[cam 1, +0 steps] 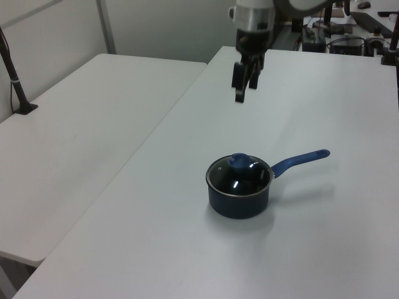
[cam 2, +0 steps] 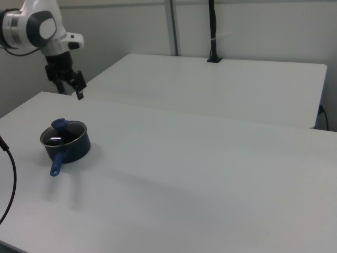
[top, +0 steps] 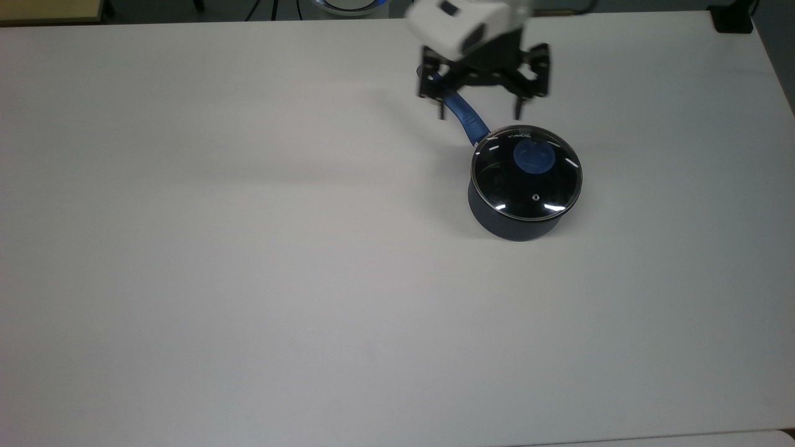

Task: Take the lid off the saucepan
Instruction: 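Lower the gripper and grasp the blue knob of the glass lid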

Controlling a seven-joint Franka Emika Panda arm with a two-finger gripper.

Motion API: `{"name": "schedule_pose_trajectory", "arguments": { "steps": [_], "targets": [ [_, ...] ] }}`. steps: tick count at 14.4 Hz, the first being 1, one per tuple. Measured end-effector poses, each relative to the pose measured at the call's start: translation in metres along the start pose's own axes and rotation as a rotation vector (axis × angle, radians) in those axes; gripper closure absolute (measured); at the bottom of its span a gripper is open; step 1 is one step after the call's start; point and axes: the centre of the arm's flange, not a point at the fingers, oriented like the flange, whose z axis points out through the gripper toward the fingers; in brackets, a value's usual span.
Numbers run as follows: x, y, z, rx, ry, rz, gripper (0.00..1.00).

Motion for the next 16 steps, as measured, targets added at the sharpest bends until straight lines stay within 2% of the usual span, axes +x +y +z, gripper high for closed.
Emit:
{"name": "schedule_pose_trajectory", "arguments": {
  "steps": [3,7,13,16],
  "targets": [
    [-0.003,-0.052,0.051,-0.013,-0.009,-0.005,0.00],
    [-0.014,-0.093,0.097,-0.042,-0.052,-0.042,0.00],
    [-0.016,-0.100,0.120,-0.065,-0.076,-0.054,0.00],
    [-0.015,-0.099,0.131,-0.078,-0.087,-0.055,0.07]
  ]
}}
